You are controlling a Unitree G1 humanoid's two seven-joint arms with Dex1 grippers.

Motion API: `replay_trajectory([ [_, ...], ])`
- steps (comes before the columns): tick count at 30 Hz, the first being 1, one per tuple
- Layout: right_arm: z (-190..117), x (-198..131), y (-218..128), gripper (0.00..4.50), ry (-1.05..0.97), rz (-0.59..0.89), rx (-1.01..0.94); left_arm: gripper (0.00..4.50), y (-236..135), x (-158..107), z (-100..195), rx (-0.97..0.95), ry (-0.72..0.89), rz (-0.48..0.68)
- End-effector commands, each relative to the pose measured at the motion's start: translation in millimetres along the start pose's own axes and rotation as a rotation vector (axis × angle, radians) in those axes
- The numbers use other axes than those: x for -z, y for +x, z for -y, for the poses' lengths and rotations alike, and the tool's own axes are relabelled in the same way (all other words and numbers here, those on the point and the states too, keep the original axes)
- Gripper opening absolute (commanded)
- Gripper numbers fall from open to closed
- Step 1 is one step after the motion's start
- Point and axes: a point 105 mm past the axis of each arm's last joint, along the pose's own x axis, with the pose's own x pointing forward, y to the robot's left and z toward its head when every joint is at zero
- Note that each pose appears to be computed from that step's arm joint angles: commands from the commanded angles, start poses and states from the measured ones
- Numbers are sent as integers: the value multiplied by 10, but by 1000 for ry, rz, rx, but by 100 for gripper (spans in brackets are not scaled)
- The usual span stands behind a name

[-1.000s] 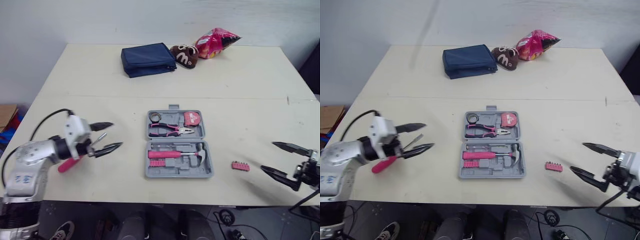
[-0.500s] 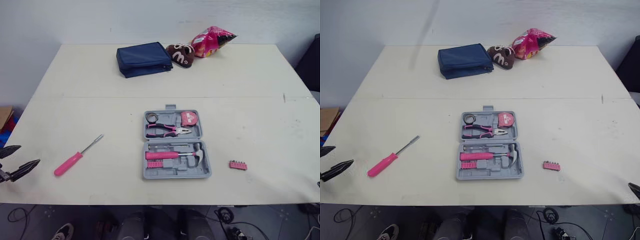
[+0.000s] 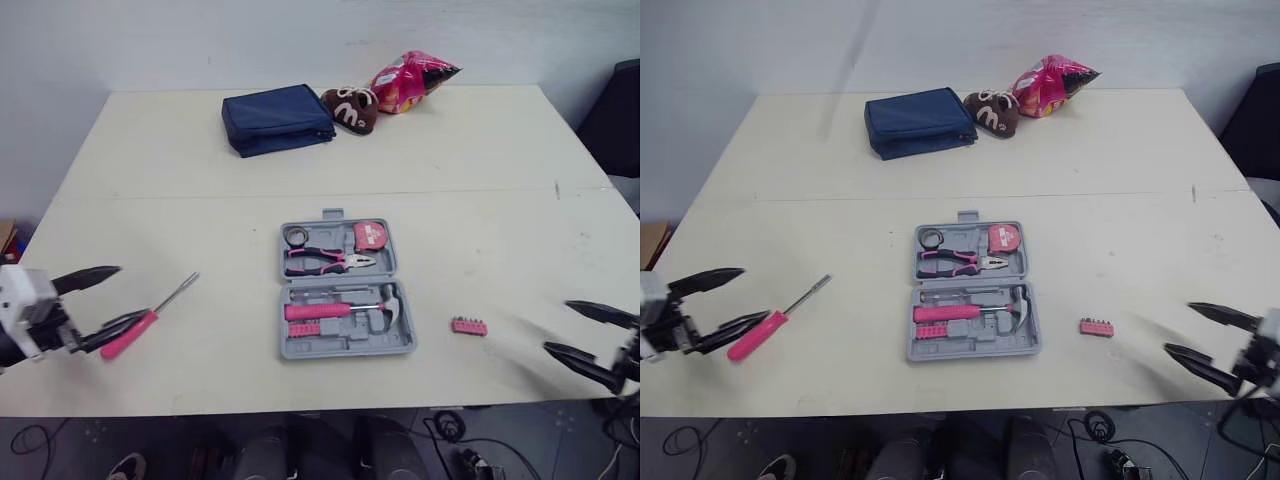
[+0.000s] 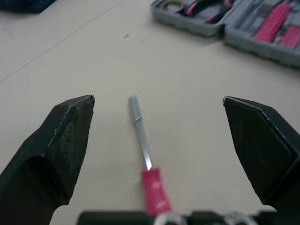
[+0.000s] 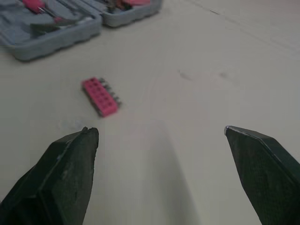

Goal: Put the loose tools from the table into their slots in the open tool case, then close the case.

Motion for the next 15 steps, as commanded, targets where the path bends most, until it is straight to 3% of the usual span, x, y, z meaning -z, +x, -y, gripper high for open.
replay_trajectory([
  [1, -123, -73, 266, 450, -23, 12, -152, 446, 283, -369, 206, 120, 43, 85],
  [9, -144, 53, 660, 450, -38, -7, -317, 446, 662, -727, 817, 438, -14, 152],
  [15, -67, 186, 730, 450, -32, -60, -330, 446, 744, -825, 1027, 552, -25, 159],
])
